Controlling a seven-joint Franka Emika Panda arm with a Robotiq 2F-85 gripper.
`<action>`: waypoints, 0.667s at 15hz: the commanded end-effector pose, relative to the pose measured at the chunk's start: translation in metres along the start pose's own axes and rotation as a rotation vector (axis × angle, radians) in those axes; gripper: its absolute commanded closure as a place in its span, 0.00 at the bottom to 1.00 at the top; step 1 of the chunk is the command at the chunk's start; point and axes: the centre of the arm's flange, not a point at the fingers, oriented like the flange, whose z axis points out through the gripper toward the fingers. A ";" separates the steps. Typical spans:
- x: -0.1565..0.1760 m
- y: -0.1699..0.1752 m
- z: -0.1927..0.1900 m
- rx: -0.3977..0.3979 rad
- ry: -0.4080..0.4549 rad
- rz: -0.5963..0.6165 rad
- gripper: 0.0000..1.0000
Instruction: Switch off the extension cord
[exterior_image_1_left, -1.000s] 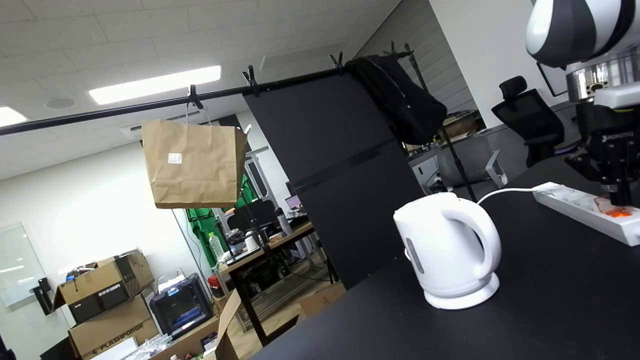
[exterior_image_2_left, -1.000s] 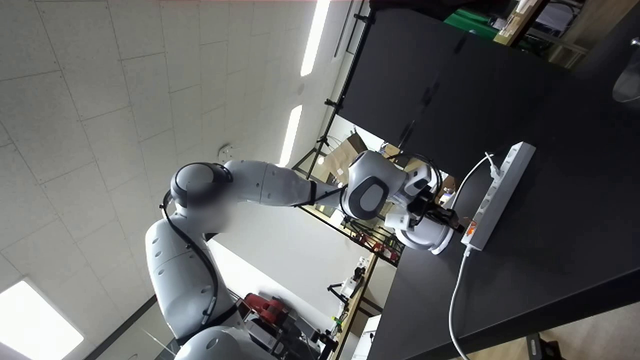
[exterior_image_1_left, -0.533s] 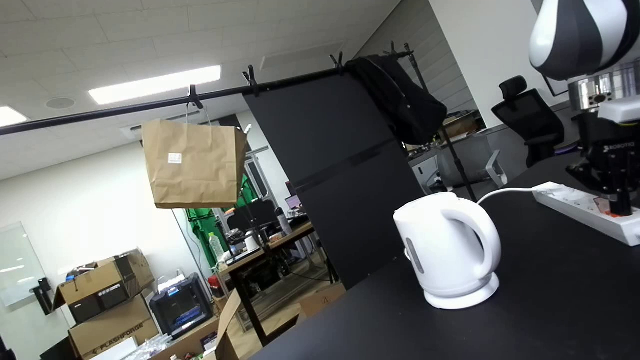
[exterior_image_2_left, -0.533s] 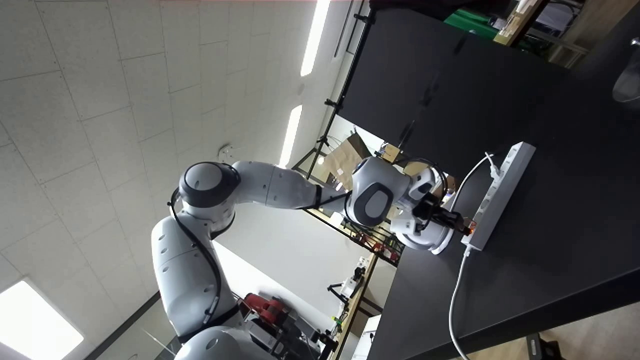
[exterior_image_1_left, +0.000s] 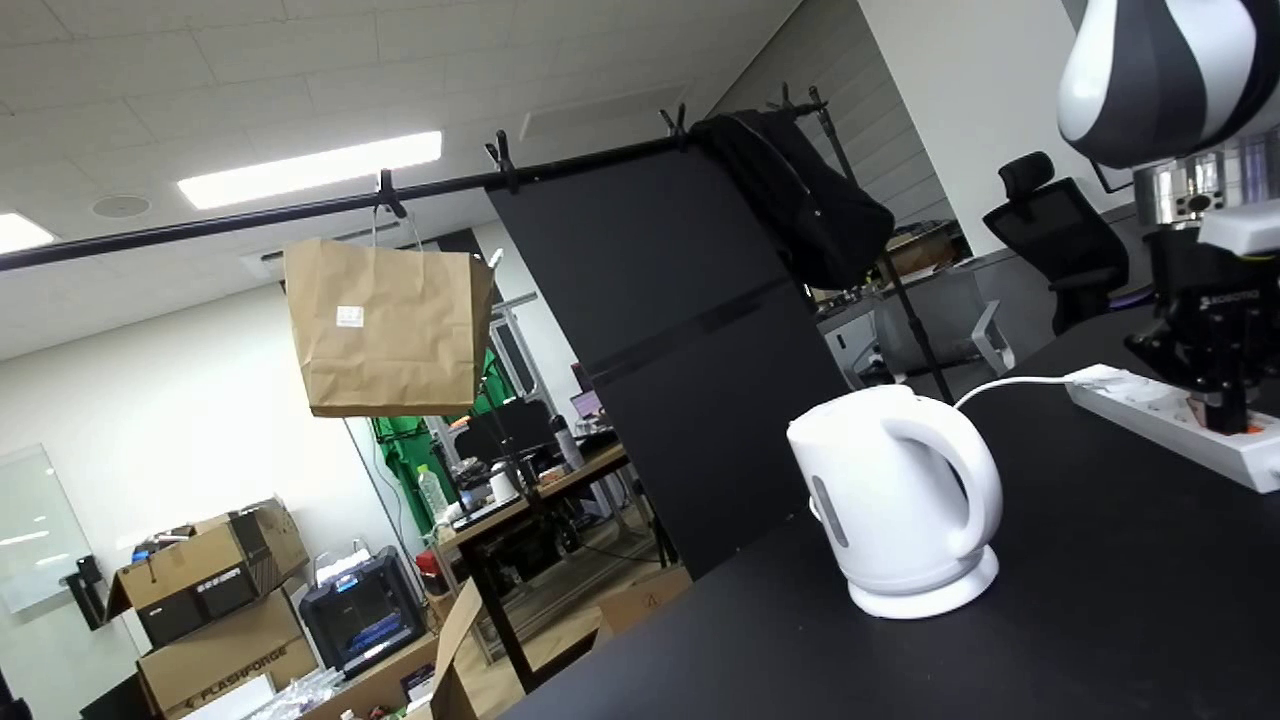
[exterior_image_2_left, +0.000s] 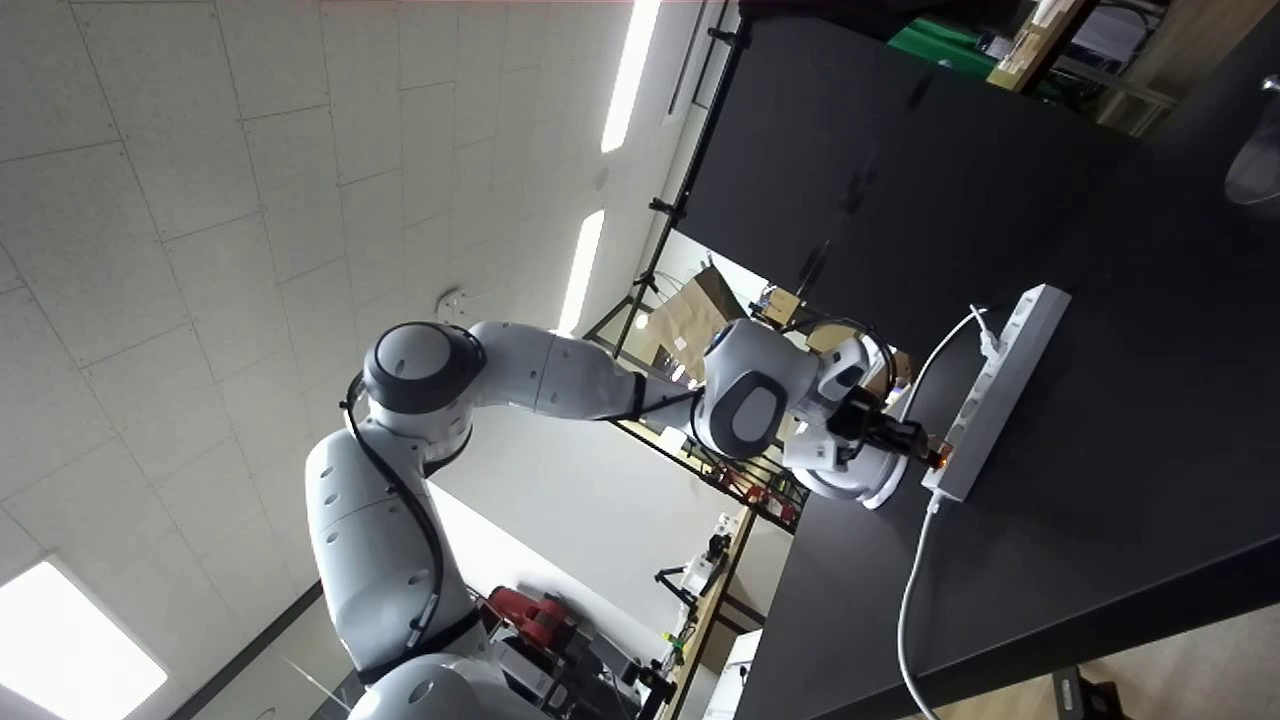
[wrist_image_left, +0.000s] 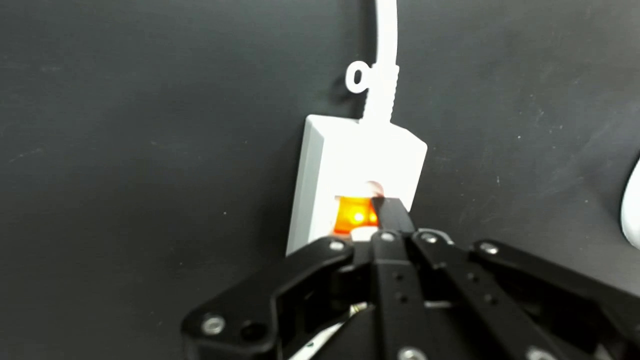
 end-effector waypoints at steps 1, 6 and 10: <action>0.001 0.003 0.003 0.008 0.004 0.002 1.00; 0.002 0.005 0.014 -0.016 -0.010 -0.015 1.00; 0.000 -0.001 0.021 -0.057 -0.001 -0.085 1.00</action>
